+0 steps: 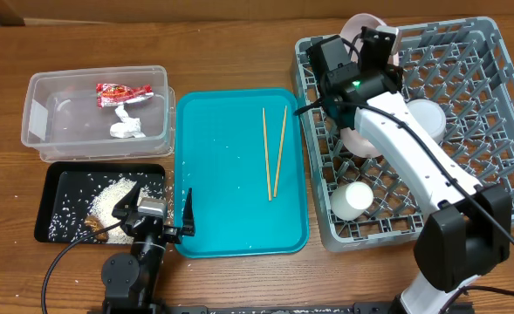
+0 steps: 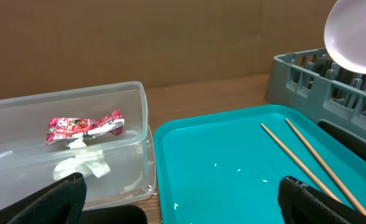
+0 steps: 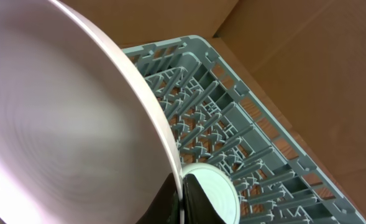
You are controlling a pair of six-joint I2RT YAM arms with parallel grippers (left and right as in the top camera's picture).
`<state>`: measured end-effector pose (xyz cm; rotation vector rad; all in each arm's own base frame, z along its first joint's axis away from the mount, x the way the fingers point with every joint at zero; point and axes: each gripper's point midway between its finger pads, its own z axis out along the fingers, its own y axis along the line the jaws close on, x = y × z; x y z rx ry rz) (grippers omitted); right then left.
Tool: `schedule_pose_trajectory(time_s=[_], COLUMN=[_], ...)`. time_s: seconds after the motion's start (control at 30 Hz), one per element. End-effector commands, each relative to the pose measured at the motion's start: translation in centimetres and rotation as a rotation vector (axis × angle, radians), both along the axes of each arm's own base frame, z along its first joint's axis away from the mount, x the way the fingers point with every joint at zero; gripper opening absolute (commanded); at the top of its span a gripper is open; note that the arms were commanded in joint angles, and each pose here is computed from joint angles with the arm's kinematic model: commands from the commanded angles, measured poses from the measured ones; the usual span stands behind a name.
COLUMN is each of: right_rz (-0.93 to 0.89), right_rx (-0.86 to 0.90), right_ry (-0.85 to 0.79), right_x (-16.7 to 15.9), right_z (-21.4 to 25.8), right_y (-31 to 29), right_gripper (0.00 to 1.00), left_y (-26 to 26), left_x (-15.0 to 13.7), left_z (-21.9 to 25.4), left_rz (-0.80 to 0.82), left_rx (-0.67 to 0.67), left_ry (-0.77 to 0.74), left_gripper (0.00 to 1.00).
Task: Sort waste into correct bins and load items into the dishwasher
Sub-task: 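Lift the white plate and stand it upright in the dish rack, then move the right gripper down to the chopsticks on the teal tray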
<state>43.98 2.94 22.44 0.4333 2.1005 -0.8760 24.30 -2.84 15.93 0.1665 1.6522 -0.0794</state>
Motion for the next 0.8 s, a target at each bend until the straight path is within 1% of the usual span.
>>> schedule_pose_trajectory(time_s=[0.0,0.13,0.17,0.23,0.27,0.3,0.33,0.37,0.5,0.63,0.73,0.77], right_rz=[0.013,0.028,0.030,0.032,0.031,0.034,0.036,0.031,0.044,0.087,0.144,0.174], right_rx=[0.007,0.035,0.038,0.040,0.039,0.033,0.027,0.015,-0.013,-0.006,0.036,0.066], right_ry=[0.000,0.012,0.016,0.019,0.019,0.025,0.029,0.030,0.060,0.044,0.026,0.029], right_x=[0.0,0.1,0.1,0.1,0.1,0.1,0.1,0.0,-0.8,-1.5,-2.2,-2.4], right_z=[0.0,-0.5,-0.5,-0.6,-0.6,-0.6,-0.6,-0.5,-0.1,0.9,1.9,1.9], right_y=[0.3,0.7,0.8,0.8,0.8,0.8,0.7,0.6,1.0,2.7,4.5,5.4], right_gripper=[0.04,0.05,0.06,0.12,0.18,0.30,0.36,0.38,0.38,0.38,0.38,0.35], left_y=[0.1,0.1,0.1,0.1,0.1,0.1,0.1,0.1,0.1,0.1,0.1,0.1], left_x=[0.0,0.0,0.0,0.0,0.0,0.0,0.0,0.0,0.0,0.0,0.0,0.0], left_z=[-0.1,-0.1,-0.1,-0.1,-0.1,-0.1,-0.1,-0.1,-0.1,-0.1,-0.1,-0.1], left_rz=[0.002,0.002,0.002,0.002,0.002,0.002,0.002,0.002,0.002,0.002,0.002,0.002], left_rx=[0.008,0.008,0.008,0.008,0.008,0.008,0.008,0.008,0.008,0.008,0.008,0.008], left_ry=[-0.008,-0.008,-0.007,-0.007,-0.008,-0.007,-0.007,-0.008,-0.008,-0.007,-0.007,-0.008], left_gripper=[1.00,1.00,1.00,1.00,1.00,1.00,1.00,1.00,1.00,1.00,1.00,1.00])
